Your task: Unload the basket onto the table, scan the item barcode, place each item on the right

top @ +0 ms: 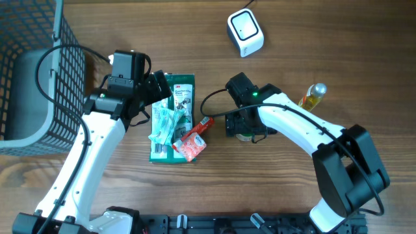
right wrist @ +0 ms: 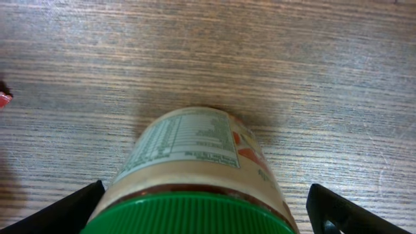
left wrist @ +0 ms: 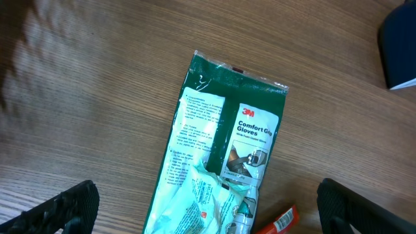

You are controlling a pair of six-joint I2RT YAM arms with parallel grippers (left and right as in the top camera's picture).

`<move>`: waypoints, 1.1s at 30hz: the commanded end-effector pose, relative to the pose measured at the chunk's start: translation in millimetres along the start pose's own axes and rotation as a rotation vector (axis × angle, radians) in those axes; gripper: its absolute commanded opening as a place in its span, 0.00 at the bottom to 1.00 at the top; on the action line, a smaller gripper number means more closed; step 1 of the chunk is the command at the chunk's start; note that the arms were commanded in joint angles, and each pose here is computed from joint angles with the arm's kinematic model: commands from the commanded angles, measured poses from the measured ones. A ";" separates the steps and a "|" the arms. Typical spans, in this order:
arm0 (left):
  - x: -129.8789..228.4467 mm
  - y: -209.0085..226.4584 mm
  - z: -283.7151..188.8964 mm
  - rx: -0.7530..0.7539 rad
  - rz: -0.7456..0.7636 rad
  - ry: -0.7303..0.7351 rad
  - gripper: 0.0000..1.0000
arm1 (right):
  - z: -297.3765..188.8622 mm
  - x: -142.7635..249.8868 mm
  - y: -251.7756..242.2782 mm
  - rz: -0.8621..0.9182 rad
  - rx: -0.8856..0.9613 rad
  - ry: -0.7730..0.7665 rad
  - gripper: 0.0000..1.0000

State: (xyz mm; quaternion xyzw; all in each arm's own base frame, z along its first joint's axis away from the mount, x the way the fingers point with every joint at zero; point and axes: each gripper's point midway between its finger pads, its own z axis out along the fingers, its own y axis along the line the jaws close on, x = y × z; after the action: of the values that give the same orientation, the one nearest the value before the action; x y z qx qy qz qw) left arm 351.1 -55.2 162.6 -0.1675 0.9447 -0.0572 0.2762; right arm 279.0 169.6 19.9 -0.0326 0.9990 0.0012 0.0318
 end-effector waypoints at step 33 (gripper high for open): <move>-2.2 1.9 -0.3 -0.008 0.005 -0.009 1.00 | 2.7 3.4 -2.4 0.008 0.003 0.014 0.78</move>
State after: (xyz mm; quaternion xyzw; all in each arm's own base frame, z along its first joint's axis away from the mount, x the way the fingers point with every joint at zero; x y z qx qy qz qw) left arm 351.1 -55.2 162.5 -0.1675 0.9447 -0.0571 0.2760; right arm 277.8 169.6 19.8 -0.0324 0.9990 0.0017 0.0291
